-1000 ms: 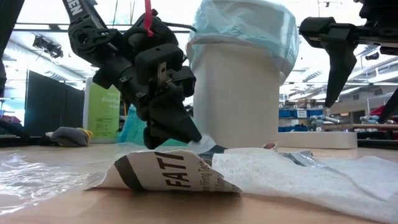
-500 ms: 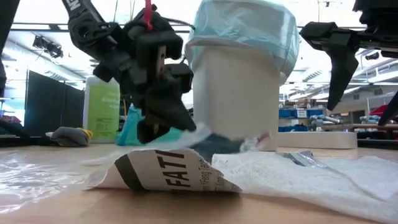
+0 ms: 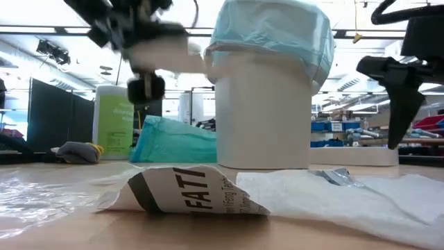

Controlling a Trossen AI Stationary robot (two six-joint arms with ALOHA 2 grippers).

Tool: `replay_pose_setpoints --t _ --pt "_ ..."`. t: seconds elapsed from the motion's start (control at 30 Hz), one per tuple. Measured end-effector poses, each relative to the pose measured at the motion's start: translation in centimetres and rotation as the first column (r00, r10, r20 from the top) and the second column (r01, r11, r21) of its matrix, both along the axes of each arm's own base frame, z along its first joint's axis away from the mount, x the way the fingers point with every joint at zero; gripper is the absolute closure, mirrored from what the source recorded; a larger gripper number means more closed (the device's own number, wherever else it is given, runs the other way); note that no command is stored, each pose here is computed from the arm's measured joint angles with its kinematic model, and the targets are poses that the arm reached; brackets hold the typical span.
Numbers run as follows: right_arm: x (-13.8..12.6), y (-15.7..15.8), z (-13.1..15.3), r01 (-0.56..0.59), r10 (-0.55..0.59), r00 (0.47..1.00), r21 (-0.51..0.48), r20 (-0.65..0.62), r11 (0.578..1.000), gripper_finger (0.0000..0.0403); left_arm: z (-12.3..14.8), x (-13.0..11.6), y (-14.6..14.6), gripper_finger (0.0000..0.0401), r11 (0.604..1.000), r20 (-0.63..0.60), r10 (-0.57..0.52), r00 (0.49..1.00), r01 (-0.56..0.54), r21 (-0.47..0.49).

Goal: Place trash/remove bag and relplace
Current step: Put the black paper into the white trash bin

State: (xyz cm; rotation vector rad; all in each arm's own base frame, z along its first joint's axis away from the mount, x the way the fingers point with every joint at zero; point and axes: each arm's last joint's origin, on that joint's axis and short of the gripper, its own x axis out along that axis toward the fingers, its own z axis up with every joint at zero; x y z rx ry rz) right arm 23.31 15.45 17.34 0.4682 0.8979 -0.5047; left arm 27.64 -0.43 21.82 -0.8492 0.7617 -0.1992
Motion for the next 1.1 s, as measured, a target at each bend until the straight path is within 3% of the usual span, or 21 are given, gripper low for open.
replay_pose_setpoints --t 0.2,0.37,0.47,0.53,0.6,0.67,0.77,0.93,1.1 --pt "-0.2 0.0 -0.1 -0.005 0.005 1.000 -0.007 -0.011 1.000 0.0175 6.4 -3.2 0.6 0.0401 0.994 0.199 0.062 0.978 -0.042 -0.101" --pt "-0.2 0.0 -0.1 -0.017 0.017 1.000 -0.024 -0.019 1.000 0.0175 12.9 -4.4 2.2 0.0401 0.969 0.438 0.226 0.870 -0.247 -0.011" --pt "-0.3 -0.1 -0.2 -0.013 0.012 1.000 -0.037 -0.021 0.999 0.0175 16.4 -4.4 3.4 0.0401 0.918 0.568 0.264 0.780 -0.384 0.101" --pt "-0.3 -0.2 -0.1 -0.008 0.007 1.000 -0.053 -0.016 0.999 0.0175 18.1 -4.0 4.4 0.0401 0.859 0.630 0.274 0.726 -0.480 0.180" --pt "-0.4 -0.3 -0.2 -0.005 0.004 1.000 -0.068 -0.022 0.998 0.0175 19.0 -3.2 5.6 0.0401 0.795 0.652 0.268 0.709 -0.545 0.266" --pt "-0.5 -0.4 -0.2 -0.001 -0.001 1.000 -0.077 -0.027 0.997 0.0175 19.2 -2.2 6.8 0.0401 0.742 0.638 0.262 0.724 -0.574 0.346" --pt "-0.5 -0.4 -0.2 0.001 -0.004 0.999 -0.082 -0.034 0.997 0.0175 18.2 -0.2 8.5 0.0397 0.710 0.569 0.248 0.784 -0.547 0.444" --pt "-0.7 -0.5 -0.3 0.024 -0.027 0.999 -0.080 -0.042 0.997 0.0175 15.5 2.4 9.3 0.0361 0.749 0.409 0.141 0.901 -0.368 0.552" --pt "-0.7 -0.5 -0.3 0.022 -0.026 0.999 -0.082 -0.046 0.996 0.0176 15.7 2.7 9.4 0.0318 0.741 0.310 0.071 0.948 -0.258 0.620"
